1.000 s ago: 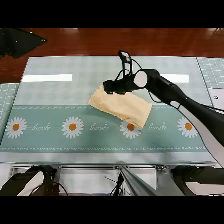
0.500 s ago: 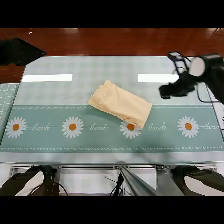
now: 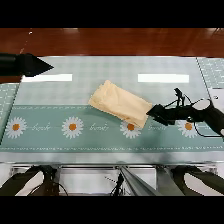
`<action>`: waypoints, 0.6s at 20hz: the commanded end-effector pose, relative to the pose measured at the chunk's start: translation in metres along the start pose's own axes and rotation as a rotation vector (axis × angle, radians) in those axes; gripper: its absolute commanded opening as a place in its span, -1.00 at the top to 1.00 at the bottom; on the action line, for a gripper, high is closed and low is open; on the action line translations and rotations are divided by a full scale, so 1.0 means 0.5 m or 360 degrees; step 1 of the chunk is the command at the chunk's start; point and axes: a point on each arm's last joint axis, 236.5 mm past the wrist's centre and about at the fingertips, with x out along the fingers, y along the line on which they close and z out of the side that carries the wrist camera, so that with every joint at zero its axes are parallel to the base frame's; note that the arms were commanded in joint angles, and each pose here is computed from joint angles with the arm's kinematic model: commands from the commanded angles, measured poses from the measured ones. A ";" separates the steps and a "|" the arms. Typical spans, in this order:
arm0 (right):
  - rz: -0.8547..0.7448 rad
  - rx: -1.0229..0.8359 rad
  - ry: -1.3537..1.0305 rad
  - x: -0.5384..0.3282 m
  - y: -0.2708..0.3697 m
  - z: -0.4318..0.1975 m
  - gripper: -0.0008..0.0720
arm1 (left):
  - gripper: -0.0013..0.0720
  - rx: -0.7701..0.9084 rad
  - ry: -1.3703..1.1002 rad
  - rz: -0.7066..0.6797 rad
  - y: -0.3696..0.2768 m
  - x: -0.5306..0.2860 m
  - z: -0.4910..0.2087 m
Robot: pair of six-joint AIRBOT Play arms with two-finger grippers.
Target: Fold the shirts.
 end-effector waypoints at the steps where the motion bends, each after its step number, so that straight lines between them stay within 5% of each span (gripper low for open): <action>1: 0.0112 0.0120 -0.0241 0.040 0.038 0.037 -0.71 | 0.93 0.0003 0.0025 -0.0014 -0.005 0.010 -0.009; 3: 0.0138 0.0175 -0.0269 0.070 0.058 0.037 -0.59 | 0.92 0.0021 0.0038 -0.0033 -0.018 0.016 -0.013; 6: 0.0181 0.0235 -0.0217 0.093 0.074 0.019 0.89 | 0.92 0.0043 0.0056 -0.0057 -0.033 0.023 -0.018; 12: 0.0407 -0.0251 -0.0132 -0.100 0.148 0.036 0.90 | 0.93 0.0096 0.0081 -0.0107 -0.067 0.039 -0.026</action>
